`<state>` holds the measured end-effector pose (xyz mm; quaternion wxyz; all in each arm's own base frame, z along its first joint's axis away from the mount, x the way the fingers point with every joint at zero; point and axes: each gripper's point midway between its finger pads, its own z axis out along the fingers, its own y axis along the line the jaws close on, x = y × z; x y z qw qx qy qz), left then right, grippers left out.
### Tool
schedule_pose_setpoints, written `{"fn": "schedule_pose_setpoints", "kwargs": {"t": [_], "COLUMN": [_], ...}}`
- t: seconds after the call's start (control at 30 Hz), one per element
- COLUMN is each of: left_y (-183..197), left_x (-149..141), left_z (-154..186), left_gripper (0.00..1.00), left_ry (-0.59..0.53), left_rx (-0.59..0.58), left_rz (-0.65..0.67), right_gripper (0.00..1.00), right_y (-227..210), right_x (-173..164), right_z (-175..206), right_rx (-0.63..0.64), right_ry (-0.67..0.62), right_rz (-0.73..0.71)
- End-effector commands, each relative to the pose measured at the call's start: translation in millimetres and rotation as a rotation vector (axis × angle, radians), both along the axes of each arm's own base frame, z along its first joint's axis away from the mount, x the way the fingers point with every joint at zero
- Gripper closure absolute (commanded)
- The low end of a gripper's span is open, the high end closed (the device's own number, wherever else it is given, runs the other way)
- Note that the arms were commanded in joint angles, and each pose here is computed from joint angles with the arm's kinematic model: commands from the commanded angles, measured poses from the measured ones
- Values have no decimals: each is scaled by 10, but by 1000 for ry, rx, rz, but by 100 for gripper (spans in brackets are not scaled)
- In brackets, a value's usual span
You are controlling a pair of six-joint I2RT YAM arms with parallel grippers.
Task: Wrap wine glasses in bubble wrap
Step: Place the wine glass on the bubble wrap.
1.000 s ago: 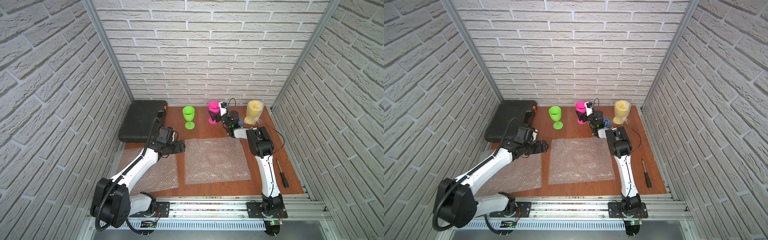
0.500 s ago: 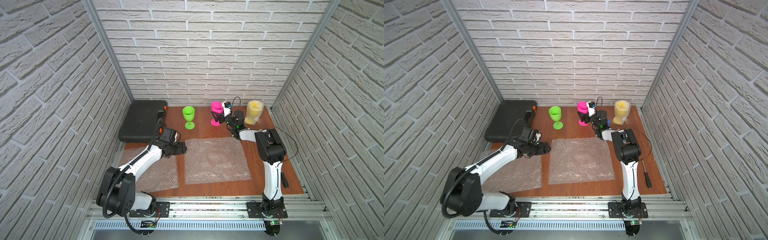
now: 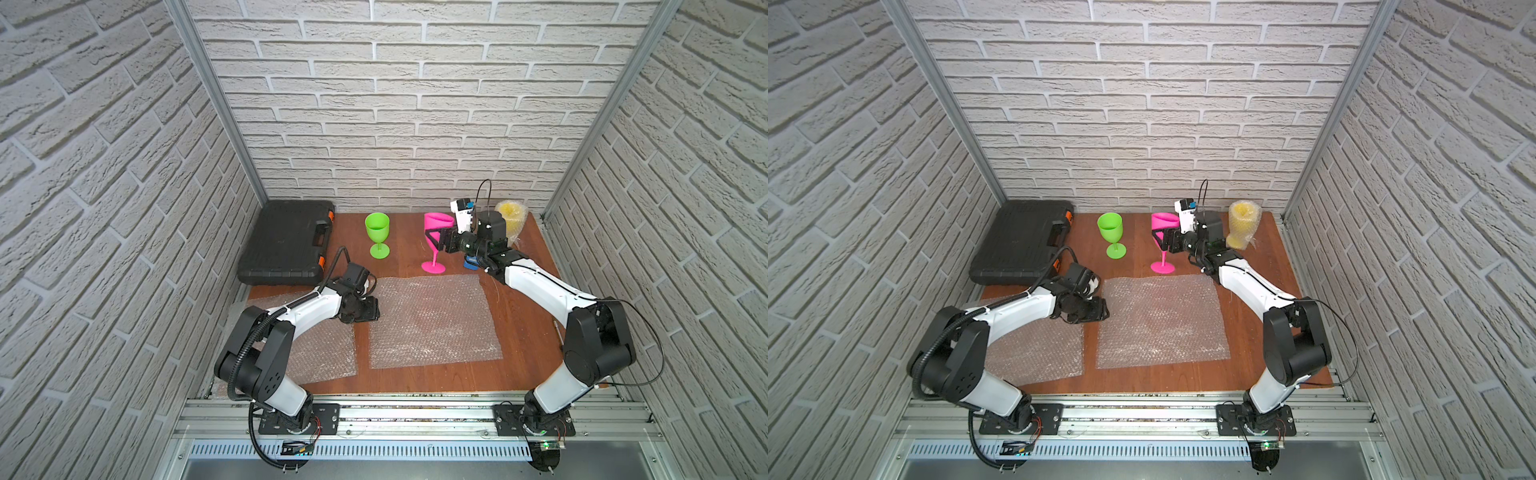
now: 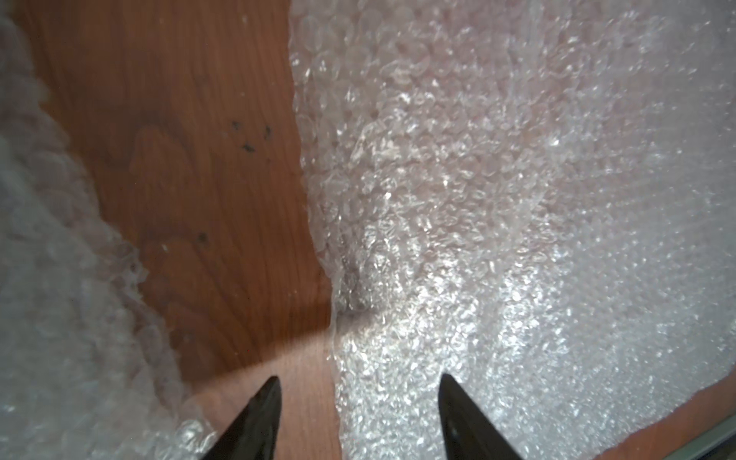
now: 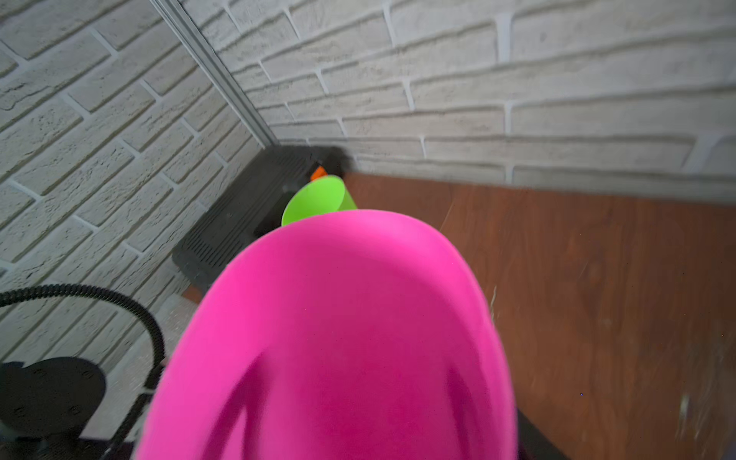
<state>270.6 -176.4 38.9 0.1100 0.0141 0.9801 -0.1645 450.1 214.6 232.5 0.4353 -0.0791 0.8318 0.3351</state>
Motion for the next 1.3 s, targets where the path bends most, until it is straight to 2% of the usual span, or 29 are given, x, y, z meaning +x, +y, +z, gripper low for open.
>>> {"fn": "schedule_pose_setpoints", "kwargs": {"t": [0.0,0.13,0.27,0.33,0.5,0.73,0.97,1.17,1.2,1.27], "left_y": [28,-36,-112,-130,-147,-168,-215,-170,-151,-88], "left_x": [-51,-88,-131,-151,-113,-79,-62,-69,-76,-98], "left_z": [-93,-188,-297,-334,-252,-62,52,28,4,-61], "left_gripper": [42,55,62,70,89,100,100,99,91,68], "left_ry": [3,19,46,57,19,-36,-59,-42,-33,-5], "left_rx": [10,-30,-72,-81,-98,-132,-166,-141,-129,-84], "left_rz": [22,17,2,-4,-15,-42,-58,-36,-27,-13], "right_gripper": [30,33,36,39,41,42,42,42,42,41], "right_y": [130,298,449,543,816,999,1078,1007,991,978], "right_x": [-546,-939,-1189,-1286,-1430,-1449,-1524,-1485,-1483,-1479], "right_z": [-404,-628,-779,-875,-1074,-1311,-1654,-1852,-1881,-1900], "right_rx": [9,-23,-39,-41,-69,-163,-197,-246,-256,-263], "right_ry": [342,528,644,701,791,850,936,941,942,942], "right_rz": [1,25,29,31,48,25,13,-34,-41,-45]}}
